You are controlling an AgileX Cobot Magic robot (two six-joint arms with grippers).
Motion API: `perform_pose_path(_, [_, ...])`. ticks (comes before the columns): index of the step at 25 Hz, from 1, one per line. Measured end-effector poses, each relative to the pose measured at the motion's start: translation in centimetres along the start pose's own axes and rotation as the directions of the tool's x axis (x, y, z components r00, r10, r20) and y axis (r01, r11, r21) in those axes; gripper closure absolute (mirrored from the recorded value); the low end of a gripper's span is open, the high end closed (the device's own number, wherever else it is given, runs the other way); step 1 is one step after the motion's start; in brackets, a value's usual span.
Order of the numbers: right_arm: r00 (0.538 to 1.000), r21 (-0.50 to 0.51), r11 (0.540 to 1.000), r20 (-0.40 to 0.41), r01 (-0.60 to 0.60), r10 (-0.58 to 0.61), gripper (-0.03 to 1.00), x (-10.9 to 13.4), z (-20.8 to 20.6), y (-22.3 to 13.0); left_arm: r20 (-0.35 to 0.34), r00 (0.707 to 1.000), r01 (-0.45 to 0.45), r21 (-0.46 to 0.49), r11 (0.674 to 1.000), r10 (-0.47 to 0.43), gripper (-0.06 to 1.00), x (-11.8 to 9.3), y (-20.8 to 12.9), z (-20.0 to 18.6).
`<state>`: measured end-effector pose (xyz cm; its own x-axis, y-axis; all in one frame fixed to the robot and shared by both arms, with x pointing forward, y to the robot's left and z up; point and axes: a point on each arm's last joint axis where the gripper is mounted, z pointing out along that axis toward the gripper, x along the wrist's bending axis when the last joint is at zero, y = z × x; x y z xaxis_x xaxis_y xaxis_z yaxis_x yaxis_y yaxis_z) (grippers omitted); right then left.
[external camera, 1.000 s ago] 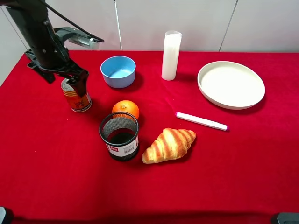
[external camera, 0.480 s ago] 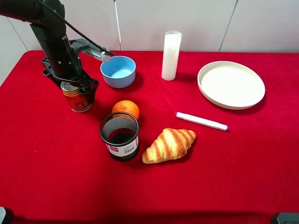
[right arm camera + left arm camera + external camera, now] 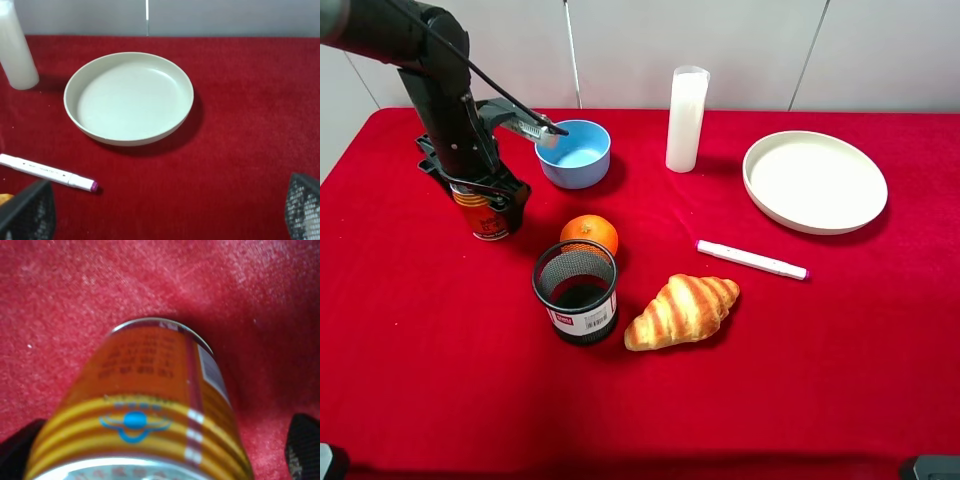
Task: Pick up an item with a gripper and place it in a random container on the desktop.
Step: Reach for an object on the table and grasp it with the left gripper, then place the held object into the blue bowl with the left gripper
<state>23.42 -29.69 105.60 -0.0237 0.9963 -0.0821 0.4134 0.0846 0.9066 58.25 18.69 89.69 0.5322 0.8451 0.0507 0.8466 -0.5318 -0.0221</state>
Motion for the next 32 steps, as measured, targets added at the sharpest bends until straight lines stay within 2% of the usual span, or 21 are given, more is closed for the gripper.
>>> perform_pose_path(11, [1.000, 0.000, 1.000, 0.000, 0.000, 0.000, 0.28, 0.00, 0.00, 0.00, -0.015, 1.000, -0.014, 0.001, 1.000, 0.014, 0.28, 0.14, 0.00, 0.00])
perform_pose_path(32, [1.000, 0.000, 1.000, 0.000, 0.000, 0.000, 0.28, 0.00, 0.00, 0.00, -0.013, 1.000, -0.009, 0.007, 1.000, 0.009, 0.29, 0.12, -0.07, 0.00])
